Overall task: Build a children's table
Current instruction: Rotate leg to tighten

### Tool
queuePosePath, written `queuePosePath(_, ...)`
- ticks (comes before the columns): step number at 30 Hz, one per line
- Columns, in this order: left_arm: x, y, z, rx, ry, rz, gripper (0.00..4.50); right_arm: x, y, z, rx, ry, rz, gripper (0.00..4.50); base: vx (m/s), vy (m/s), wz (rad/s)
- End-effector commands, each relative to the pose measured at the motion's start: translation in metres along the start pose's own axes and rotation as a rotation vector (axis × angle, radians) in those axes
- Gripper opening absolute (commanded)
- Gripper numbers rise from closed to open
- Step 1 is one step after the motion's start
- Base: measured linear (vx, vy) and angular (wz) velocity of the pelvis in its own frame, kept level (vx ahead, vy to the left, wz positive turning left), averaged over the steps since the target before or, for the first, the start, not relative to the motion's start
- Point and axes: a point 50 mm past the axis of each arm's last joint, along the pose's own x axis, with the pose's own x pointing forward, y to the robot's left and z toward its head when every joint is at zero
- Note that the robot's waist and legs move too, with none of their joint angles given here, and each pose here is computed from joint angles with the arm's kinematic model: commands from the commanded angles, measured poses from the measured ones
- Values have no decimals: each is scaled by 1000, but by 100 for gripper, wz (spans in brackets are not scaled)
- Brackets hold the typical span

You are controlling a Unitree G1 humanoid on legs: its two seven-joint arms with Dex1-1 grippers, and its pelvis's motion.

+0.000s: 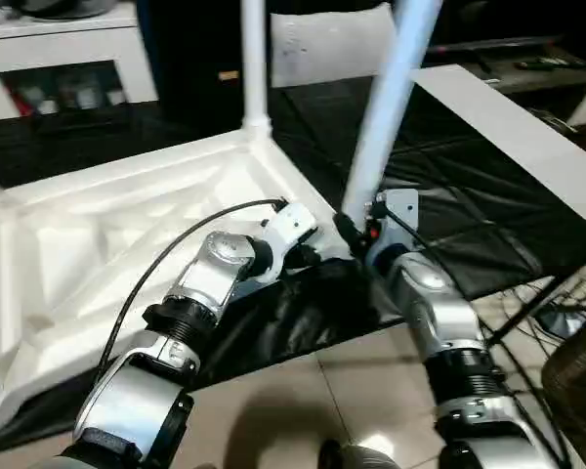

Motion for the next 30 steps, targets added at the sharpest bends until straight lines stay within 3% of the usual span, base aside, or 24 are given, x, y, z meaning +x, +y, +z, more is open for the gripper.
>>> queuePosePath(1, 4, -8, 25, 88, -99, -35, 0, 3, 39, -15, 12, 54, 231, 322, 0, 0, 0)
queuePosePath(6, -11, 0, 11, 160, -88, -100, 0, -12, 13, -6, -51, 3, 257, 352, 0, 0, 0)
queuePosePath(8, -20, 3, 4, 180, -83, -145, 0, -23, -4, 3, -80, -41, 286, 377, 18, -26, 1)
queuePosePath(11, -27, 4, 0, 197, -79, -197, 0, -32, -15, 10, -136, -49, 334, 398, 24, -61, -6)
queuePosePath(15, -36, 3, -8, 262, -47, -309, 0, -48, -27, 16, -207, -2, 461, 417, 0, 0, 0)
queuePosePath(17, -44, 1, -12, 287, -37, -431, 0, -64, -34, 16, -280, 71, 640, 417, 0, 0, 0)
queuePosePath(21, -48, 2, -14, 308, -12, -498, 0, -72, -35, 18, -291, 107, 749, 417, 0, 0, 0)
queuePosePath(30, -57, 2, -16, 384, 61, -666, 0, -81, -35, 24, -327, 179, 959, 353, 0, 0, 0)
